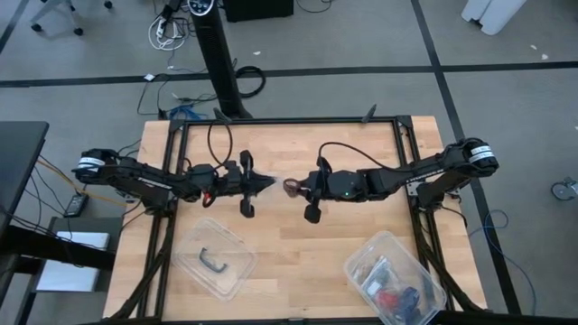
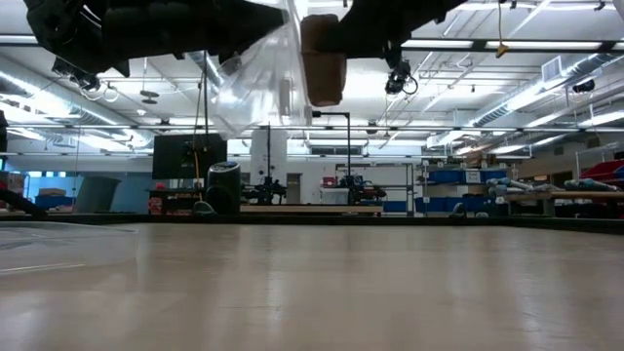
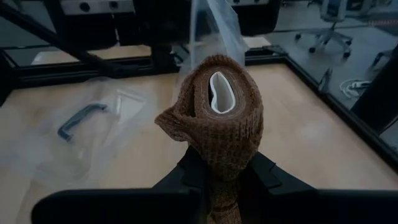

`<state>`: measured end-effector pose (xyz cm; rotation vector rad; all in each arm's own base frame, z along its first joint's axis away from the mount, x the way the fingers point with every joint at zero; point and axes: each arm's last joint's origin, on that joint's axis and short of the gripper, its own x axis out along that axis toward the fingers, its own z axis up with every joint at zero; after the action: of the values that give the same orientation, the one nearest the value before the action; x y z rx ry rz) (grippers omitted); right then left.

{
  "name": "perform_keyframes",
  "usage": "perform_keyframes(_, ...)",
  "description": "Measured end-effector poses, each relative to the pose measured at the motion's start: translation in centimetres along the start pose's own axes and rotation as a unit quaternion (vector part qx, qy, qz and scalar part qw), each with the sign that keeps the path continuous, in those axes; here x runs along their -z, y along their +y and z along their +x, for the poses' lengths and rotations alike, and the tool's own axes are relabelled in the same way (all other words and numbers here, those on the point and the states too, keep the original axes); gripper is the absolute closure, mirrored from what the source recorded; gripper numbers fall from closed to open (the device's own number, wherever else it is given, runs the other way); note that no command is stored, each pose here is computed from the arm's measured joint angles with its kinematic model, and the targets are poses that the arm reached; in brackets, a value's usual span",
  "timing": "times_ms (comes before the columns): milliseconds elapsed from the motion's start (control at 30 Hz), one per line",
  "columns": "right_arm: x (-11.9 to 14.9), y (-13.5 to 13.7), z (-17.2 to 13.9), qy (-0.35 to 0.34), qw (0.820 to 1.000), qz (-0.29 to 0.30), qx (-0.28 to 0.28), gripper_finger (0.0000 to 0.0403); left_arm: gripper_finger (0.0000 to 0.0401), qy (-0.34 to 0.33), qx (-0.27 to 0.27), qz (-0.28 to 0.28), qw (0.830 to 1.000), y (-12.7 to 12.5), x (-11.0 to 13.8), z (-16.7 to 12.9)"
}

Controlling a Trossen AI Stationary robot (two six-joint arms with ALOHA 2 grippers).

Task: Roll bandage
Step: Put the rolled brown bandage into the transparent zip bag

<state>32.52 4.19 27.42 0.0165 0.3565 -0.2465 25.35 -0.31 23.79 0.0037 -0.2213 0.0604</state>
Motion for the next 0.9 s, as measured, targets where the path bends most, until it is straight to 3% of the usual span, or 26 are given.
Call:
perform_keyframes(300,0.2,-0.4,0.3,0.026,0.996,0.043,-0.072,0.0358,0.0401,0.000,0.017,-0.012,1.000,-0.1,-0.1,0.1)
perform_keyframes(900,0.8,-1.7,0.6,0.064,0.994,0.078,-0.047,0.0358,0.0401,0.144,0.050,0.024,0.988,-0.5,-2.3,3.8)
